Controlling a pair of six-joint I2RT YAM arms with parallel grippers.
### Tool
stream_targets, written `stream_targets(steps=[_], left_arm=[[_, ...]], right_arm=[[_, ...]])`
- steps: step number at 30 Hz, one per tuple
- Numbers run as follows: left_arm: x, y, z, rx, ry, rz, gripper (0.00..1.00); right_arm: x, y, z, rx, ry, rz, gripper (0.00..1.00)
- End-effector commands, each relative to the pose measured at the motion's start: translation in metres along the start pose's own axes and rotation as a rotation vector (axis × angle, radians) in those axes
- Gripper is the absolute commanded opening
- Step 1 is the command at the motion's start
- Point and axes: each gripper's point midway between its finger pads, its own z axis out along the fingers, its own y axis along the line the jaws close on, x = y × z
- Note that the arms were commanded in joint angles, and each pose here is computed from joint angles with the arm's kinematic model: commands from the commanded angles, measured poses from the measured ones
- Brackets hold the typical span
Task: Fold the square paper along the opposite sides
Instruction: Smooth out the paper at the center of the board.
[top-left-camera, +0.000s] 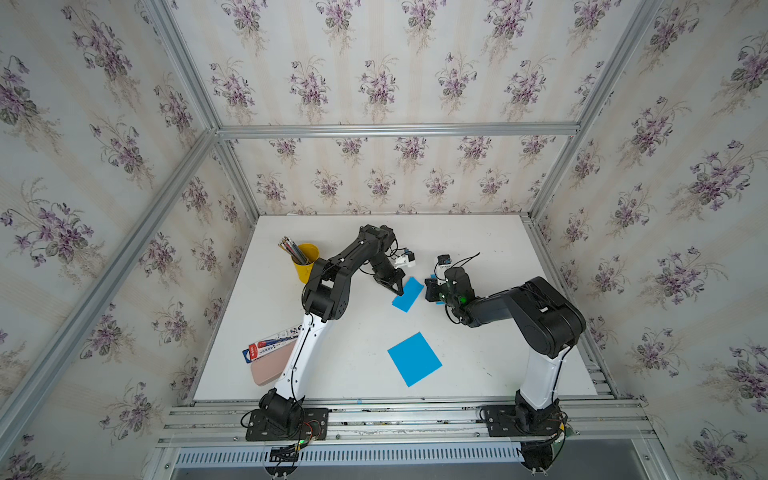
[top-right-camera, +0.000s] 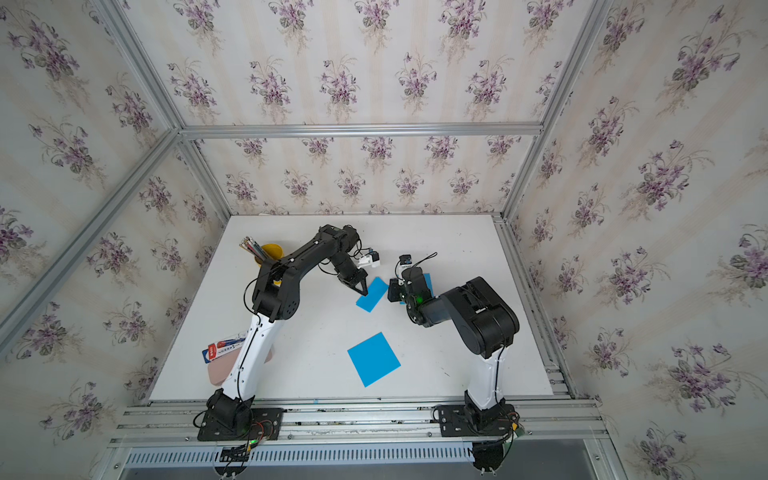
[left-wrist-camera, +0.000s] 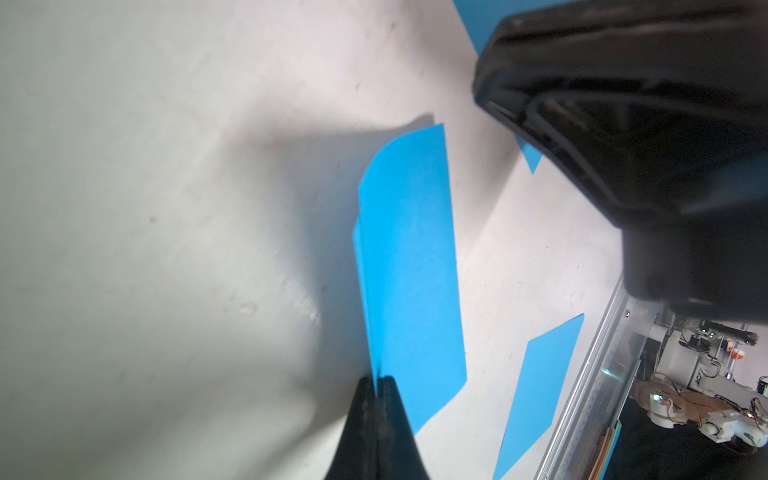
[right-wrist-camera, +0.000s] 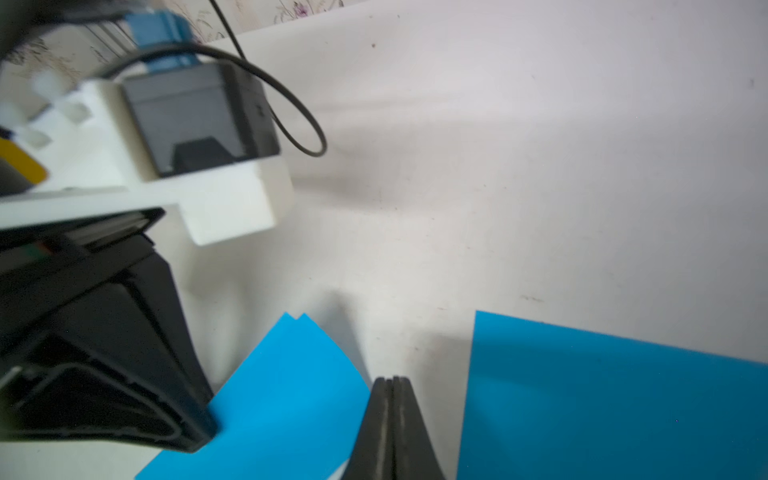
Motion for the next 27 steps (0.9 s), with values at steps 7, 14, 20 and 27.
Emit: stream_targets(steps=[7, 14, 20, 27], left_arm=[[0.020, 0.028, 0.006, -0.128, 0.096, -0.012, 0.00], [0.020, 0.032, 0.006, -0.152, 0.099, -0.017, 0.00], [0.021, 0.033, 0.007, -0.151, 0.101, -0.018, 0.00], [0.021, 0.033, 0.006, -0.151, 0.102, -0.018, 0.00]], right_arm=[[0.006, 0.021, 0.017, -0.070, 0.007, 0.062, 0.00], [0.025, 0.001, 0.021, 0.005, 0.056, 0.094, 0.00], [0.032, -0.007, 0.020, 0.034, 0.074, 0.099, 0.00], [0.035, -0.015, 0.017, 0.055, 0.081, 0.107, 0.00]])
